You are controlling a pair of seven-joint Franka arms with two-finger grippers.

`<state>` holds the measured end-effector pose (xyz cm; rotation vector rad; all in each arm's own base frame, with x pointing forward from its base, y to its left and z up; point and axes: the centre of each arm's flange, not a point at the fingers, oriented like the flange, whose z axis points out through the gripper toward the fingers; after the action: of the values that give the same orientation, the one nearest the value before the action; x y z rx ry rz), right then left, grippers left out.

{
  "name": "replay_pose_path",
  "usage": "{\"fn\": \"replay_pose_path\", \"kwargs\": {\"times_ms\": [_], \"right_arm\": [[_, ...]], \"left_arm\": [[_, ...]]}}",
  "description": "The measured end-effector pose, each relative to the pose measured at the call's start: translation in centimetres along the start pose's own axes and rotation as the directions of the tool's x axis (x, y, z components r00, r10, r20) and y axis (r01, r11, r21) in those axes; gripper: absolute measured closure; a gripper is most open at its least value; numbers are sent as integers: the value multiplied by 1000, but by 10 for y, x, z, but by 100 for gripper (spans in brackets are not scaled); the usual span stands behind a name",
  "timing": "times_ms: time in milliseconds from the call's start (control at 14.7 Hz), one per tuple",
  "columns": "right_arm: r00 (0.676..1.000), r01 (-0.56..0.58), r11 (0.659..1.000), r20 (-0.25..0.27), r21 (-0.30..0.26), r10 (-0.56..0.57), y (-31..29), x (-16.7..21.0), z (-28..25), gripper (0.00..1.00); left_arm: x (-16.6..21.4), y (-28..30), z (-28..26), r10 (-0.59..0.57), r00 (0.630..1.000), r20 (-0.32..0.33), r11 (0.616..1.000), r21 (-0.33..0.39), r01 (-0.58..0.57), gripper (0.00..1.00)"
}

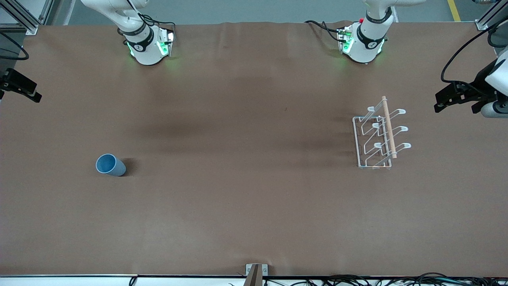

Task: Hang cup on cup holder
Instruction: 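Move the right gripper down toward the light blue cup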

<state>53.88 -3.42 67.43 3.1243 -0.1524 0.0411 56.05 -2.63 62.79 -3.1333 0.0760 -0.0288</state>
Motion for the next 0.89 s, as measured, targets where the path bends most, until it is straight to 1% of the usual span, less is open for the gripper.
{"fn": "replay_pose_path", "kwargs": {"times_ms": [682,750,886], "right_arm": [[1000,3,1000,6,0,-3,0,1,3,0],[1000,17,1000,19,-1,-17,0,3,8,0],[995,79,997,58,0,-79,-1,13,32,0]], "left_arm": [[0,4,-1,6,1000,-4,1000,0,-6,0],[0,4,-1,6,1000,-5,1000,0,-6,0],[0,4,-2,6,1000,-7,1000,0,-6,0]]}}
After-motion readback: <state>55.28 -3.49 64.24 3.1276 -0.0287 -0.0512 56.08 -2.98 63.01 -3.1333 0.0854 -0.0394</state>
